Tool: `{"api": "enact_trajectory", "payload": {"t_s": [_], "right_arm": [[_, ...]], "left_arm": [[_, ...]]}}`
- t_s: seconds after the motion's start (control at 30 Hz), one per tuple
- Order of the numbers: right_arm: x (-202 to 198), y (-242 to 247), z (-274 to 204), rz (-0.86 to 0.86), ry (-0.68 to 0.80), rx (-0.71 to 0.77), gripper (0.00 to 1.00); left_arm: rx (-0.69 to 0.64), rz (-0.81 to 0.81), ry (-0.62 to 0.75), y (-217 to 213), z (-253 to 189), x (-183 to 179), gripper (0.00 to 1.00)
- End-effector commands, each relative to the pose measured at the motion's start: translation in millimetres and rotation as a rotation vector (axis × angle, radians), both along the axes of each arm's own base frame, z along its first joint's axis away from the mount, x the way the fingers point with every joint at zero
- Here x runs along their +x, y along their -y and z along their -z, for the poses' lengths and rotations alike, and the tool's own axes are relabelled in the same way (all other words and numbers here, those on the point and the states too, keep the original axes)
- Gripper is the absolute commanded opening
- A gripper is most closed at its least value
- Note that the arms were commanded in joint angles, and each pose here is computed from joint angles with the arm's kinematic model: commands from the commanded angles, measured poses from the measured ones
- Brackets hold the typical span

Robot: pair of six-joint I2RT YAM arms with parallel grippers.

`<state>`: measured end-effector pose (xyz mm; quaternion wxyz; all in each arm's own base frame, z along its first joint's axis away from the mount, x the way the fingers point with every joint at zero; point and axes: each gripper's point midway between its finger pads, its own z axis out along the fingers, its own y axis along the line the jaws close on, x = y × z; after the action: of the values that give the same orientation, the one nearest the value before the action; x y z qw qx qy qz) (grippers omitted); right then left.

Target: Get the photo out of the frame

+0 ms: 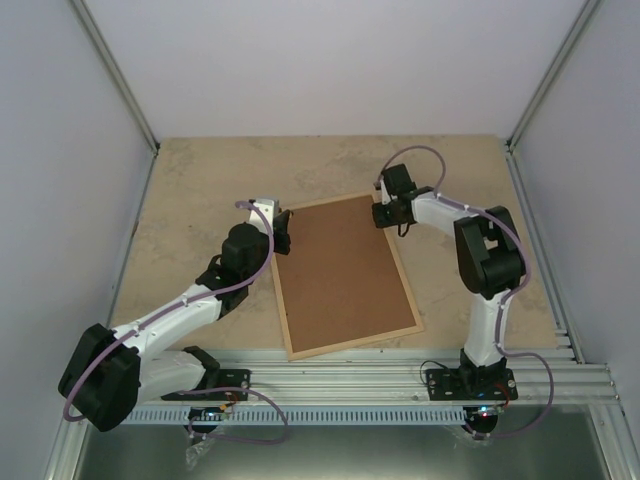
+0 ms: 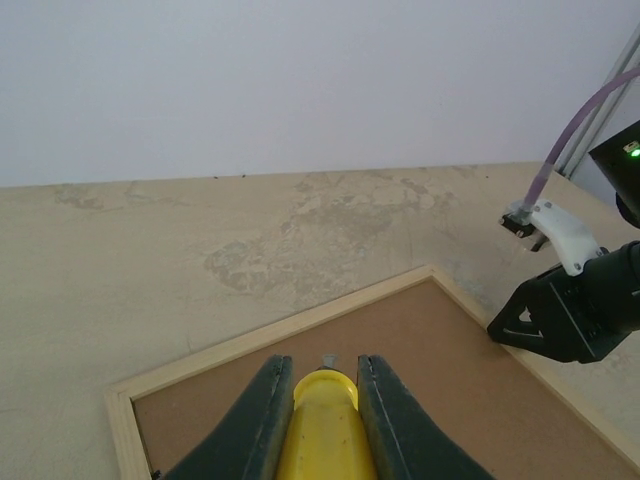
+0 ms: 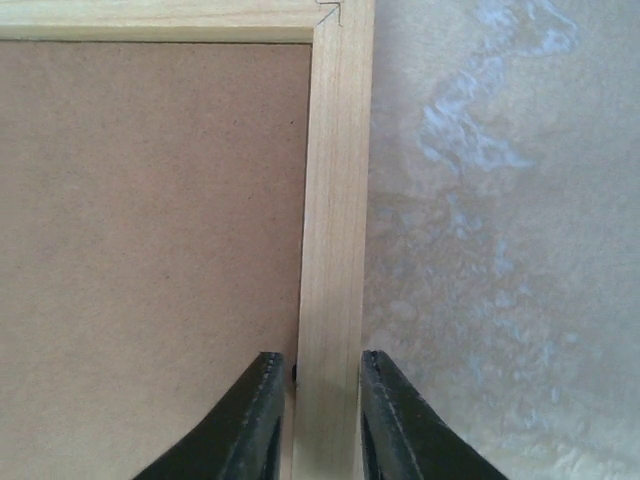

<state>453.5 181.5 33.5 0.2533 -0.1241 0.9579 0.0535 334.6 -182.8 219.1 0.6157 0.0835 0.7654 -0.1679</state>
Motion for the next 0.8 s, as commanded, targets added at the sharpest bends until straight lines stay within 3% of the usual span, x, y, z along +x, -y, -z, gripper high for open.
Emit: {"api": "enact_trajectory", "payload": {"t_s": [0.0,0.3,0.5,0.77], "right_arm": [[0,-5,-42,-0.013,0.076,0.077,0.27],[-25,-28,-98,-0.062,0.154,0.275,0.42],[-73,-84,-119,-0.169,0.136,0.578,0.47],[-130,-123,-158,-0.287,0.095,0.999,0.51]], "left_arm": [[-0.044,0.023,0.03,5,-10,-1,0.0],[-0.072,0.045,0.03,9,-12,-3,0.0],[-0.096,0.092,0.037,16,-15,-6,0.0],[-0.159,0.117,0.072,20,-15,-11,0.0]]}}
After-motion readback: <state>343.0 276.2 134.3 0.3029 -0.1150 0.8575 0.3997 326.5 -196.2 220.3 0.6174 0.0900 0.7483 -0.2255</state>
